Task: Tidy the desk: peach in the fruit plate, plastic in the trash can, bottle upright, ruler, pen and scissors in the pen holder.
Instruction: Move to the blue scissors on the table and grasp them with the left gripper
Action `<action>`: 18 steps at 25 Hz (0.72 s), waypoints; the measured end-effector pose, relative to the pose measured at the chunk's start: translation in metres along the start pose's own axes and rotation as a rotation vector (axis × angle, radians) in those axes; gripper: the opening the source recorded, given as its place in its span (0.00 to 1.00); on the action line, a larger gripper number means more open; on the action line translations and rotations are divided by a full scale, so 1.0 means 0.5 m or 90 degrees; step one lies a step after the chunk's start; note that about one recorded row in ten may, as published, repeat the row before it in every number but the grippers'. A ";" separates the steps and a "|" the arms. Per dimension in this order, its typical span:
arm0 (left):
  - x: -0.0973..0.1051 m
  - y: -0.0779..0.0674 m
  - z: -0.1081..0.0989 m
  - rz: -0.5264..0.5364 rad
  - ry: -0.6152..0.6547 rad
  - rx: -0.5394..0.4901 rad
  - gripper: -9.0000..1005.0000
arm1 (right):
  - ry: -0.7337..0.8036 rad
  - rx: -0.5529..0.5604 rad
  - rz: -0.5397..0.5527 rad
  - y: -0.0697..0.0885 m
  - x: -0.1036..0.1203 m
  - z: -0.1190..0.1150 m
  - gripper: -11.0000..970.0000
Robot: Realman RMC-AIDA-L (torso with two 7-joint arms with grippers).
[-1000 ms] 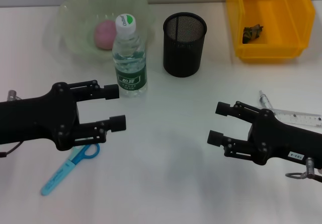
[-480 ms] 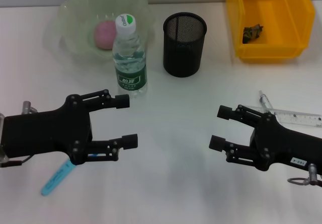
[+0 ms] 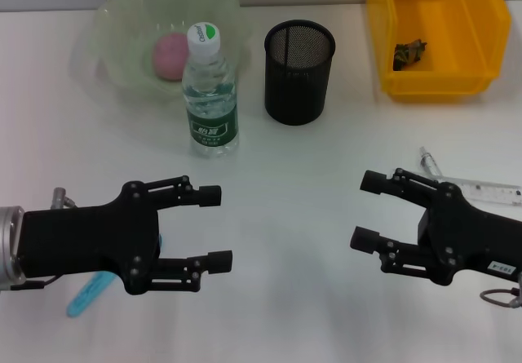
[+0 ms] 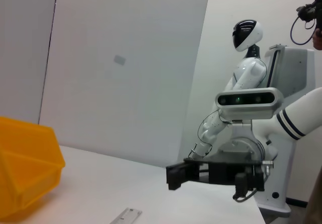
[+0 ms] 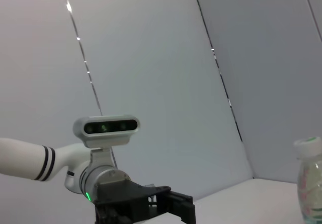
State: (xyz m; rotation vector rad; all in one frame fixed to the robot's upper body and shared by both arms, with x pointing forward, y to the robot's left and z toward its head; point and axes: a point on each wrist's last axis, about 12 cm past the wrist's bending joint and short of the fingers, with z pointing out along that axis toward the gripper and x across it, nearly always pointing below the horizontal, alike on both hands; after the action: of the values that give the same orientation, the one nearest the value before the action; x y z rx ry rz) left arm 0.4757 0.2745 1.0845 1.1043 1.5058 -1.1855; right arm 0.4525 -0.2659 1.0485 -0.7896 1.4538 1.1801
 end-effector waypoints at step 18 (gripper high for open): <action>-0.003 0.008 0.004 0.005 0.002 -0.007 0.81 | 0.046 -0.002 -0.034 -0.025 -0.088 -0.038 0.85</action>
State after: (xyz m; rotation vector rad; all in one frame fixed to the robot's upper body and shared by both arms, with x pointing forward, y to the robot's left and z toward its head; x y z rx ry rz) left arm 0.4801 0.2731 1.0849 1.1043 1.5081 -1.1693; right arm 0.4679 -0.2927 1.0873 -0.8764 1.4812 1.1242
